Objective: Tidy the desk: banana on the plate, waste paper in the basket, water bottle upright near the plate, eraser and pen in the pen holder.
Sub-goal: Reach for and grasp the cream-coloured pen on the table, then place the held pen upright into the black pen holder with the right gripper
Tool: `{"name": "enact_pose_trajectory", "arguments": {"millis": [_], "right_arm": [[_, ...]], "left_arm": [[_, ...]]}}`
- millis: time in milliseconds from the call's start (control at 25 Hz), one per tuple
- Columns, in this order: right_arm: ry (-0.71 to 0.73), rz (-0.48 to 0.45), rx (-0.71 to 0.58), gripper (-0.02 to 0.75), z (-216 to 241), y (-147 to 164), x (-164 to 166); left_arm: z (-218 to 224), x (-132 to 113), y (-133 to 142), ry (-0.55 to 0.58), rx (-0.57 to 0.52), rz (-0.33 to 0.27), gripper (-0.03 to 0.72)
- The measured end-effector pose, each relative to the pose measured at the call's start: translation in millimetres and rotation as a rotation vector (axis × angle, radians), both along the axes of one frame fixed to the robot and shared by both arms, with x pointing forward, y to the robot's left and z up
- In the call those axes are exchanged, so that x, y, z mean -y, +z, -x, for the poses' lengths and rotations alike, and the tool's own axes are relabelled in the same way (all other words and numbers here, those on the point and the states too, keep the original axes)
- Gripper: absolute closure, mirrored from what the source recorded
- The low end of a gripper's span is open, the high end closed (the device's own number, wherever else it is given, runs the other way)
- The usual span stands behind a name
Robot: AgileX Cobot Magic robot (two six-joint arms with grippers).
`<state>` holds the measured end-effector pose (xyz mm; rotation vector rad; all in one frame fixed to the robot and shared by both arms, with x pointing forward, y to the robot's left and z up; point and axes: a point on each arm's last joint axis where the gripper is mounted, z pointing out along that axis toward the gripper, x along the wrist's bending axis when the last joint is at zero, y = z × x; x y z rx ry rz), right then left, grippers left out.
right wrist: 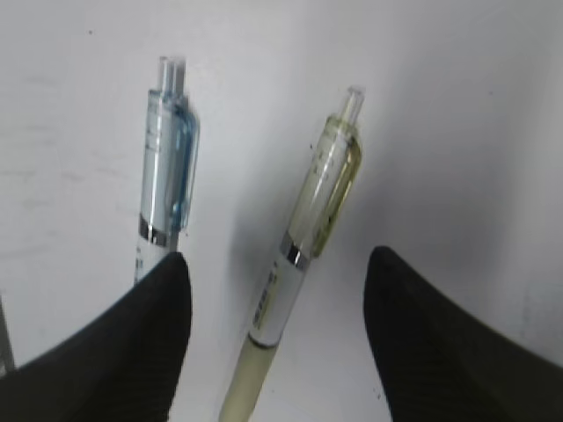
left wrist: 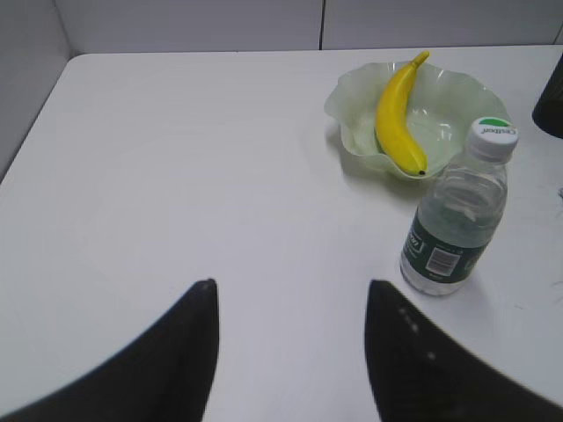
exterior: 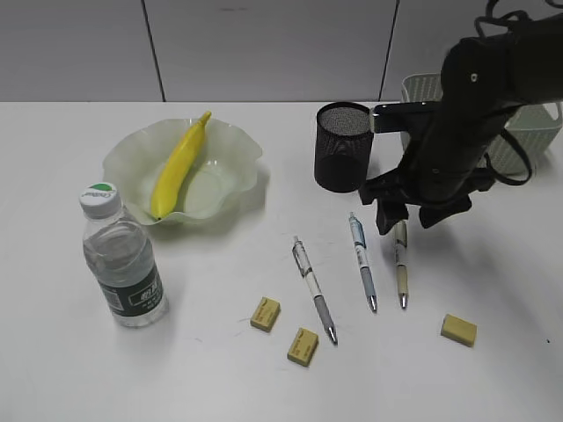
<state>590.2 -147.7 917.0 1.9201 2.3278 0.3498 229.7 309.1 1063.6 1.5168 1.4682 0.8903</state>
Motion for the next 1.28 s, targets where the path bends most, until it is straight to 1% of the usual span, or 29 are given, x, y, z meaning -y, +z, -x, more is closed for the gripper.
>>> {"name": "enact_pose_trajectory", "arguments": {"millis": [160, 520, 560, 640, 720, 880, 960, 1040, 1080, 1120, 1200, 1280], "right_arm": [[-0.021, 0.017, -0.017, 0.316, -12, -13, -4], [-0.021, 0.061, -0.065, 0.346, -17, -39, -4], [-0.023, 0.06, -0.065, 0.363, -18, -40, -4], [-0.023, 0.059, -0.063, 0.444, -19, -40, -5], [-0.023, 0.059, -0.064, 0.597, -19, -40, -5], [-0.022, 0.066, -0.073, 0.596, -16, -36, -3], [-0.022, 0.055, -0.048, 0.596, -10, -23, -1], [-0.023, 0.01, 0.051, 0.596, -4, 5, 2], [-0.022, -0.025, 0.128, 0.596, 0, 21, 3], [-0.017, -0.07, 0.239, 0.596, 7, 42, 7], [0.013, -0.17, 0.511, 0.596, 17, 78, 11], [0.11, -0.275, 0.865, 0.596, 28, 106, 13]], "left_arm": [[0, 0, 0, 0.0, 0.0, 0.0, 0.3], [0, 0, 0, 0.0, 0.0, 0.0, 0.306], [0, 0, 0, 0.0, 0.0, 0.0, 0.306], [0, 0, 0, 0.0, 0.0, 0.0, 0.306], [0, 0, 0, 0.0, 0.0, 0.0, 0.309], [0, 0, 0, -0.001, 0.0, 0.001, 0.322], [0, 0, 0, -0.001, 0.0, 0.001, 0.326], [0, 0, 0, -0.001, 0.0, 0.002, 0.329], [0, 0, 0, -0.001, 0.0, 0.002, 0.332], [0, 0, 0, -0.001, 0.0, 0.002, 0.335], [0, 0, 0, -0.001, 0.0, 0.002, 0.342], [0, 0, 0, -0.002, 0.0, 0.003, 0.346]]}}
